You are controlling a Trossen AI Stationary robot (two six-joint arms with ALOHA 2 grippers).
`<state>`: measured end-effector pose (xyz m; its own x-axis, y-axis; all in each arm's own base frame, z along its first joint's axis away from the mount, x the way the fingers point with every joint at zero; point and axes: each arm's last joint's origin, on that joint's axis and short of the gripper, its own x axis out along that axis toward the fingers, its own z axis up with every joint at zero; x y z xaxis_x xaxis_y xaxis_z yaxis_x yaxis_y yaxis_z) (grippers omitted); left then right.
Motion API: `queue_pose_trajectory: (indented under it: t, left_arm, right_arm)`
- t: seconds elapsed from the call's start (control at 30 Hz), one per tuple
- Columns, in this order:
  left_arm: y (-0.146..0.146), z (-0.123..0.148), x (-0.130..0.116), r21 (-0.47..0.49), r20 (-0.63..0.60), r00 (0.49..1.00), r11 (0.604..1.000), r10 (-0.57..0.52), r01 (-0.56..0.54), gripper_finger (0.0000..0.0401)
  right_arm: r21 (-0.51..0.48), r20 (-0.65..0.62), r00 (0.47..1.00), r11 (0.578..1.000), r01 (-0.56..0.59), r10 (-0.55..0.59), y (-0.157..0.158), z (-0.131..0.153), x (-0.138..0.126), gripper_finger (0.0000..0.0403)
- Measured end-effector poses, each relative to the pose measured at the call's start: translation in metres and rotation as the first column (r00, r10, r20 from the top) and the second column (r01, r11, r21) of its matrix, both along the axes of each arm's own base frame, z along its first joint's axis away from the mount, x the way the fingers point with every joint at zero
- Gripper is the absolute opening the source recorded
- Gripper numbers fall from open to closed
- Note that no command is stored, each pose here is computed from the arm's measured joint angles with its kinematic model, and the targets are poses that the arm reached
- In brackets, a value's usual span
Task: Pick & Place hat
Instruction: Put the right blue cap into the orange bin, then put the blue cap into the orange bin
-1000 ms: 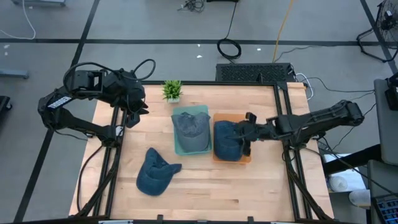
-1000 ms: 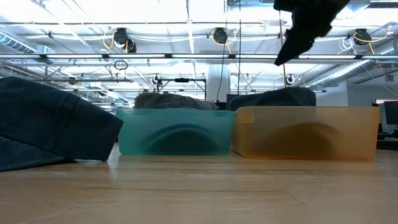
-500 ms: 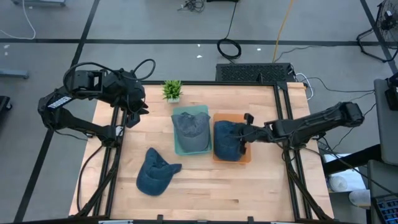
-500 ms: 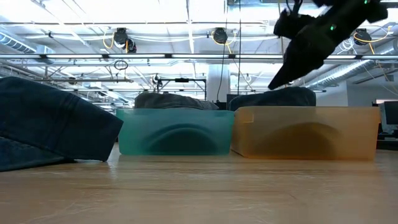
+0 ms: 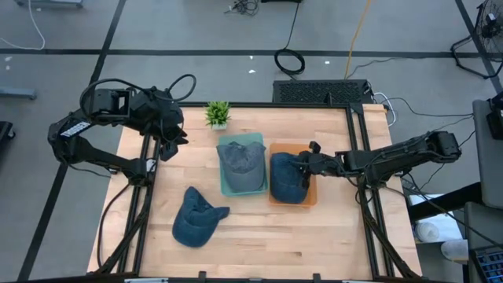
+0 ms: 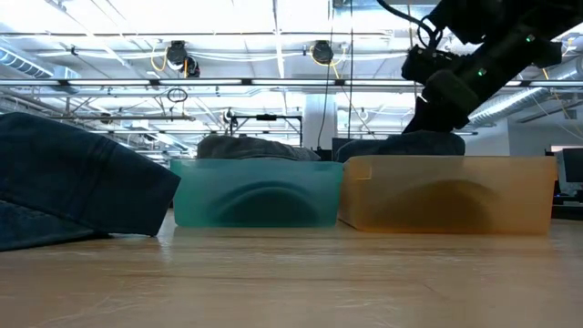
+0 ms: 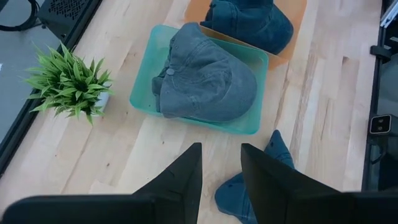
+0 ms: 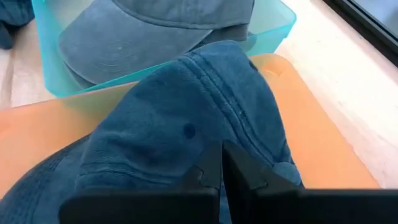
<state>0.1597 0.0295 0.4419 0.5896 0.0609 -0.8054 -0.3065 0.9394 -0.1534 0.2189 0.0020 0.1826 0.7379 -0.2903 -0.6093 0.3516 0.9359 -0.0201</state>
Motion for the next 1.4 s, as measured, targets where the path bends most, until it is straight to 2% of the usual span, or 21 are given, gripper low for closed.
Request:
queue_pose_trajectory:
  t: [0.2, 0.5, 0.67, 0.77, 0.9, 1.07, 1.4]
  left_arm:
    - [0.0, 0.0, 0.0, 0.003, 0.0, 1.0, 1.0, -0.004, 0.004, 0.0118]
    - [0.0, 0.0, 0.0, 0.002, 0.0, 1.0, 1.0, -0.003, 0.003, 0.0118]
    - [0.0, 0.0, 0.0, 0.0, 0.0, 1.0, 1.0, 0.001, -0.001, 0.0118]
    - [0.0, 0.0, 0.0, -0.001, 0.0, 1.0, 1.0, 0.002, -0.002, 0.0118]
    - [0.0, 0.0, 0.0, -0.006, 0.001, 1.0, 1.0, 0.008, -0.008, 0.0118]
    - [0.0, 0.0, 0.0, -0.023, 0.003, 1.0, 1.0, 0.019, -0.019, 0.0118]
    - [-0.001, 0.0, 0.0, -0.039, 0.006, 1.0, 0.999, 0.002, -0.002, 0.0118]
  right_arm:
    - [-0.013, -0.023, 1.0, 1.0, -0.001, 0.0, -0.003, -0.008, 0.006, 0.0]
    - [0.014, -0.08, 0.996, 0.999, -0.033, 0.034, -0.012, -0.045, 0.03, 0.0]
    - [0.06, -0.13, 0.99, 0.997, -0.04, 0.047, -0.017, -0.061, 0.033, 0.0]
    - [0.038, -0.137, 0.989, 0.998, -0.055, 0.06, -0.018, -0.062, 0.034, 0.0]
    - [-0.009, -0.109, 0.991, 0.997, -0.075, 0.074, -0.021, -0.049, 0.03, 0.0]
    - [-0.089, -0.022, 0.998, 0.994, -0.061, 0.059, -0.022, -0.019, 0.021, 0.0]
    - [-0.11, 0.165, 0.984, 0.993, -0.045, 0.063, -0.021, 0.021, 0.007, 0.0008]
